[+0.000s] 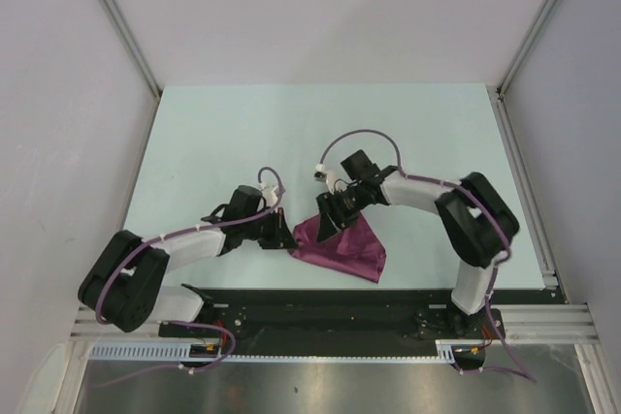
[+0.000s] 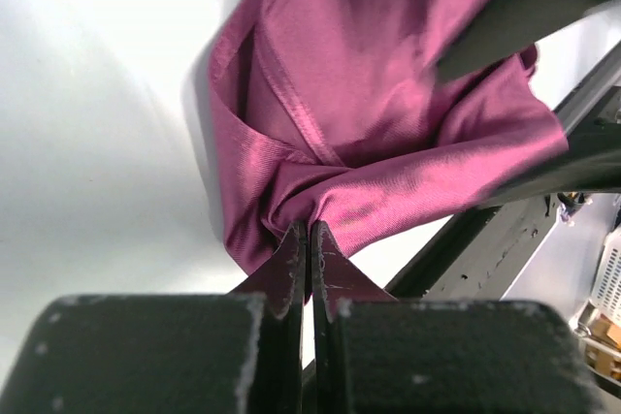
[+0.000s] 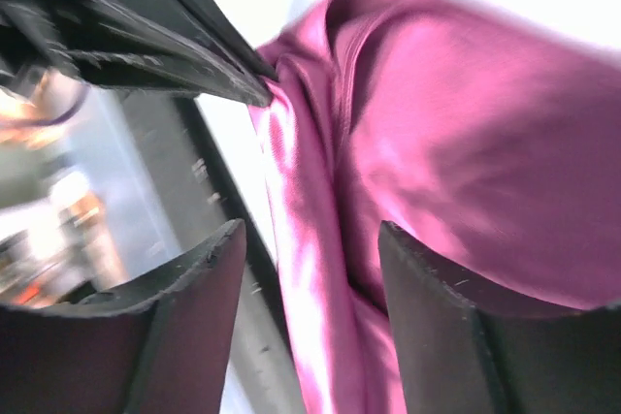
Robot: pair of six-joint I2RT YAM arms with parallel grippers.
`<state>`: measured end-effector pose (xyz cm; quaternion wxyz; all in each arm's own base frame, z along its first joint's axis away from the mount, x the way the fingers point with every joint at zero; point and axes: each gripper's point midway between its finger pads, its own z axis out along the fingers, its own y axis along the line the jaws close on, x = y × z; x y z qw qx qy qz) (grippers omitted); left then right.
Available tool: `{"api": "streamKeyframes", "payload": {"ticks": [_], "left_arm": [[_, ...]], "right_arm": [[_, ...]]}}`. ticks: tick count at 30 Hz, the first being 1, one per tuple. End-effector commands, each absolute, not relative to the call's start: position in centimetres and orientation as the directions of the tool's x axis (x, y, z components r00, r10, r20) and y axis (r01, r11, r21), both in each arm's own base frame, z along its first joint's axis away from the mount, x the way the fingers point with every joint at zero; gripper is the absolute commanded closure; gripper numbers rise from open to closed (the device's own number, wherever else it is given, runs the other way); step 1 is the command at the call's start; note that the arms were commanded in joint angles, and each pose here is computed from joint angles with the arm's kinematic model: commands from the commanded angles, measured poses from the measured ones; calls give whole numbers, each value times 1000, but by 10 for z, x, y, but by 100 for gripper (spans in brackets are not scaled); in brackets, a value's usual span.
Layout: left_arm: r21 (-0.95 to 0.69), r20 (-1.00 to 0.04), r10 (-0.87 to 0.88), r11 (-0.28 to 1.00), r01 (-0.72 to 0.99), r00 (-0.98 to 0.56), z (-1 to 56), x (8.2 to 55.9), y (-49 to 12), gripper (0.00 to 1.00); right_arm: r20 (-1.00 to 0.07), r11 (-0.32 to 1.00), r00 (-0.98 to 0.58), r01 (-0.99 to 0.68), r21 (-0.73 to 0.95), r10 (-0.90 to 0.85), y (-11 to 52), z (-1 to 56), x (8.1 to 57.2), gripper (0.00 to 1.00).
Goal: Fold the napkin, place the utensils inside, and roll it up
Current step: Roll the napkin at the center of the board.
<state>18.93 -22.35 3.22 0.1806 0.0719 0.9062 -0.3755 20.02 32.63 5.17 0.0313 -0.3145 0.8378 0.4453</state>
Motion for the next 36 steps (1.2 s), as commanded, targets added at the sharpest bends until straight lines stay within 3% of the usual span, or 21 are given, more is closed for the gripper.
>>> {"api": "streamKeyframes", "payload": {"ticks": [1, 5, 11, 27, 30, 31, 34, 36], "left_arm": [[-641, -328, 22, 730, 239, -945, 26, 190, -223, 100], [-648, -300, 17, 730, 216, -954, 23, 192, -224, 100], [-659, -292, 18, 721, 215, -956, 26, 198, -227, 100], [-663, -284, 15, 719, 208, -959, 27, 204, -225, 100], [-670, -294, 15, 710, 217, -956, 31, 206, -227, 100], [-672, -306, 15, 705, 228, -952, 34, 208, -228, 100], [-669, -325, 12, 704, 239, -945, 37, 215, -227, 91], [-670, -341, -3, 703, 241, -940, 42, 222, -226, 73]], "right_arm": [[-591, 536, -649, -750, 388, -480, 314, 89, 234, 36], [-723, 593, -463, -800, 92, -513, 308, 103, 215, 35], [-726, 592, -382, -805, -44, -572, 307, 86, 187, 35], [-592, 504, -380, -862, -52, -711, 317, 27, 157, 41], [-546, 509, -423, -861, -7, -723, 314, 13, 154, 47], [-536, 499, -435, -866, 31, -724, 316, 11, 150, 55], [-491, 485, -484, -864, 137, -724, 316, 4, 143, 64], [-473, 480, -507, -857, 188, -720, 315, 0, 141, 67]]}}
